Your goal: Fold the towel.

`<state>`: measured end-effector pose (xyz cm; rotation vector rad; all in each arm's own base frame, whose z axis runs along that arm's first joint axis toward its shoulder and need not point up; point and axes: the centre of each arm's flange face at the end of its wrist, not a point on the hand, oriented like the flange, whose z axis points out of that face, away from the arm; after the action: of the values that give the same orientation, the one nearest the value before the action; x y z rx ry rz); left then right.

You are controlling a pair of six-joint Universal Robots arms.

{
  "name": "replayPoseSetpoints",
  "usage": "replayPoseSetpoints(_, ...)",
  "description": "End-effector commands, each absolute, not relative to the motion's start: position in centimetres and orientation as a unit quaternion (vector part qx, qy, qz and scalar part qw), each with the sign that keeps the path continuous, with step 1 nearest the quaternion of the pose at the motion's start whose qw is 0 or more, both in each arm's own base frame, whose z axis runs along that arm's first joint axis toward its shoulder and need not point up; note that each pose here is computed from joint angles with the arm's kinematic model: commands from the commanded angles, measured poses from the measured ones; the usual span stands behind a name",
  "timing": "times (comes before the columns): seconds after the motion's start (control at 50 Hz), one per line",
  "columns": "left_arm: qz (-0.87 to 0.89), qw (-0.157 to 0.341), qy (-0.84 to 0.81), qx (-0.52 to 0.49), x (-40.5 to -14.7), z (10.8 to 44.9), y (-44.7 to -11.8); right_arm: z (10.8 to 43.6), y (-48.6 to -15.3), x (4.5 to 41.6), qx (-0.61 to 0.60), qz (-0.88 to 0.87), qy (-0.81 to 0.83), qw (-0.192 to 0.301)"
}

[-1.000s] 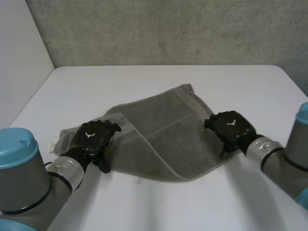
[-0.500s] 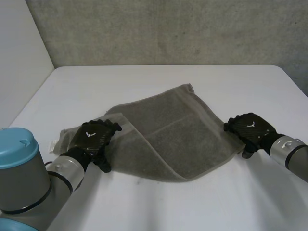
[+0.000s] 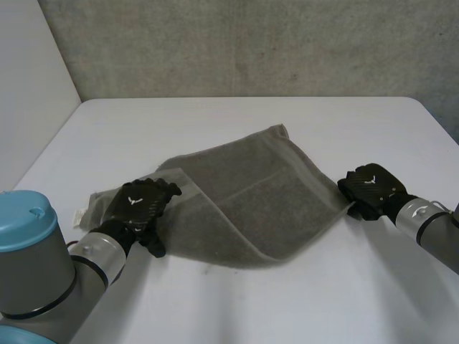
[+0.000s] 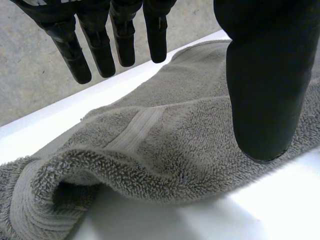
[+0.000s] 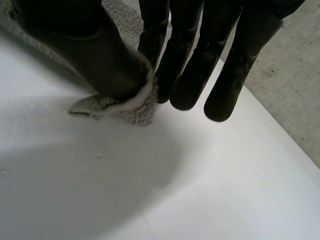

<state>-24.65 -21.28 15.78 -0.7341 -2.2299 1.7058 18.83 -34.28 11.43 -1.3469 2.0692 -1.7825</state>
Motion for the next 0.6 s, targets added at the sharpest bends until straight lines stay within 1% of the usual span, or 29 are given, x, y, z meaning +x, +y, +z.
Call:
replayPoseSetpoints(0.02,0.584,0.12,-0.763,-0.251,-24.7,15.8,-21.3,12.7,-34.2,18.6,-0.438,-0.591,0.676,0.039)
replayPoseSetpoints(0.1,0.583,0.118,-0.764,-0.252,-24.6,15.7,-21.2,13.6,-33.7,18.5,-0.439,-0.596,0.672,0.035)
replayPoseSetpoints(0.14,0.582,0.117,-0.764,-0.251,-24.6,15.7,-21.1,14.1,-33.2,18.4,-0.439,-0.596,0.672,0.034)
replayPoseSetpoints(0.18,0.585,0.118,-0.762,-0.252,-24.6,16.2,-20.8,15.3,-32.1,18.4,-0.441,-0.595,0.671,0.036)
replayPoseSetpoints(0.2,0.585,0.118,-0.762,-0.252,-24.6,16.2,-20.8,15.3,-32.1,18.4,-0.441,-0.595,0.671,0.036)
replayPoseSetpoints(0.26,0.6,0.119,-0.75,-0.252,-24.3,17.4,-20.0,16.3,-30.0,17.6,-0.473,-0.567,0.674,0.016)
replayPoseSetpoints(0.32,0.61,0.12,-0.742,-0.251,-24.3,18.1,-20.0,16.5,-29.1,17.3,-0.5,-0.555,0.665,0.003)
replayPoseSetpoints(0.36,0.632,0.124,-0.723,-0.248,-24.5,19.7,-20.3,16.7,-27.7,16.5,-0.557,-0.53,0.639,-0.032)
replayPoseSetpoints(0.38,0.632,0.124,-0.723,-0.248,-24.5,19.7,-20.3,16.7,-27.7,16.5,-0.557,-0.53,0.639,-0.032)
replayPoseSetpoints(0.42,0.652,0.126,-0.706,-0.248,-25.0,21.3,-21.4,16.8,-27.1,15.5,-0.596,-0.505,0.622,-0.057)
replayPoseSetpoints(0.46,0.656,0.126,-0.701,-0.25,-25.4,21.9,-22.0,16.8,-26.9,15.4,-0.608,-0.496,0.617,-0.058)
replayPoseSetpoints(0.48,0.649,0.123,-0.706,-0.254,-25.8,22.0,-22.9,16.8,-26.9,15.1,-0.609,-0.49,0.621,-0.059)
replayPoseSetpoints(0.5,0.649,0.123,-0.707,-0.254,-25.8,22.0,-22.9,16.8,-26.9,15.1,-0.609,-0.49,0.621,-0.059)
replayPoseSetpoints(0.54,0.625,0.114,-0.724,-0.268,-26.8,21.7,-25.1,16.8,-27.1,15.1,-0.608,-0.488,0.624,-0.057)
replayPoseSetpoints(0.56,0.625,0.114,-0.724,-0.268,-26.8,21.7,-25.1,16.8,-27.1,15.1,-0.608,-0.488,0.624,-0.057)
replayPoseSetpoints(0.6,0.601,0.099,-0.739,-0.288,-27.7,21.1,-27.3,16.7,-27.0,15.2,-0.608,-0.488,0.624,-0.053)
